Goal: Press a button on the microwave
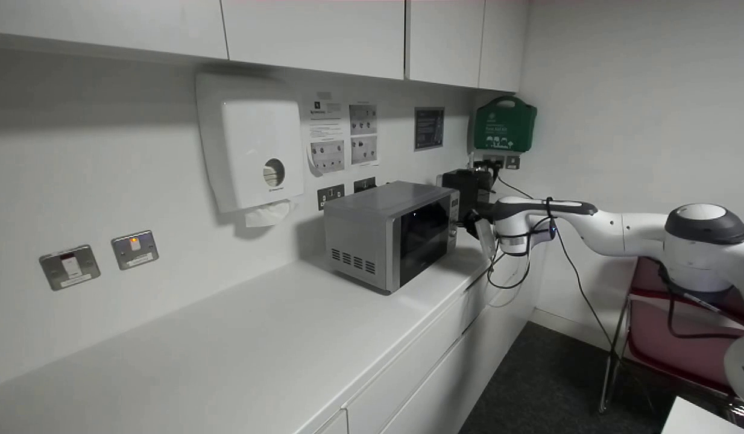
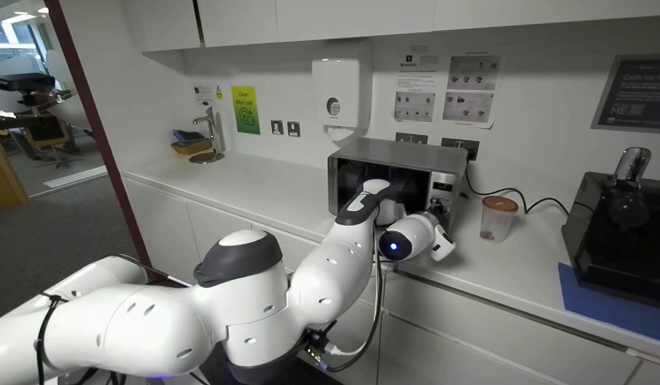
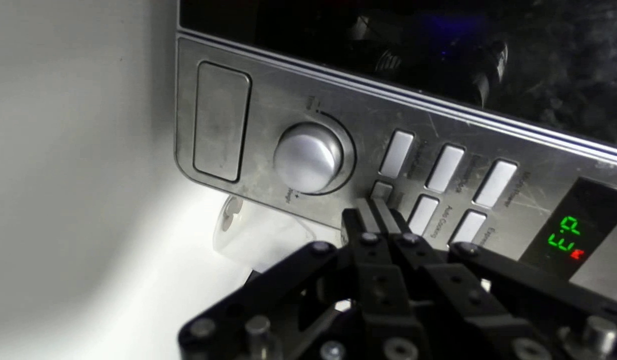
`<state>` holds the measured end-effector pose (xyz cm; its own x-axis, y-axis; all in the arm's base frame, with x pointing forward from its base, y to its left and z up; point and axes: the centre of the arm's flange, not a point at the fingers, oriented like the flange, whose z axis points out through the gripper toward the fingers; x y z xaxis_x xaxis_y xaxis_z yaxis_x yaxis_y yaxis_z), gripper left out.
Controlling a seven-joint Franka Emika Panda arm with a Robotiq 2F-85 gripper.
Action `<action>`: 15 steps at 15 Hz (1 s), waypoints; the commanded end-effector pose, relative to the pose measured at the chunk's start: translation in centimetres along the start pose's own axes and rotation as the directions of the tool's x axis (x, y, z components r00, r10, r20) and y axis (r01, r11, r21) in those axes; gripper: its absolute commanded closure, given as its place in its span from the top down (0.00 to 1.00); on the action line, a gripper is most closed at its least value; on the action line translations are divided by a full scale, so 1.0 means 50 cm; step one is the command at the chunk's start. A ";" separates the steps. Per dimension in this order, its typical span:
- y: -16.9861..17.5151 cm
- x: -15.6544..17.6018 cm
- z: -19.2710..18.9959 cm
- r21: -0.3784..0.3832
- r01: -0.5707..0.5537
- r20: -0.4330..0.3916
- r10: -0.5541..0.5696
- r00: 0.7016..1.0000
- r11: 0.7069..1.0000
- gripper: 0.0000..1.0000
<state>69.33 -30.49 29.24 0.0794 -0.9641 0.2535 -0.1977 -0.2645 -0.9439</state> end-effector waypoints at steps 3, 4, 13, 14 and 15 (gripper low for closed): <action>-0.027 0.017 0.027 -0.004 0.014 -0.041 -0.014 0.999 1.000 0.00; -0.026 0.015 0.027 -0.006 0.013 -0.040 -0.014 0.999 1.000 0.00; -0.019 -0.014 0.027 -0.019 0.014 -0.023 -0.014 1.000 1.000 0.00; -0.019 -0.020 0.026 -0.020 0.017 -0.020 -0.017 1.000 1.000 0.00; -0.019 -0.023 0.025 -0.022 0.017 -0.018 -0.017 1.000 1.000 0.00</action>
<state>69.55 -30.53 28.98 0.0747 -0.9622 0.2618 -0.2043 -0.2717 -0.9404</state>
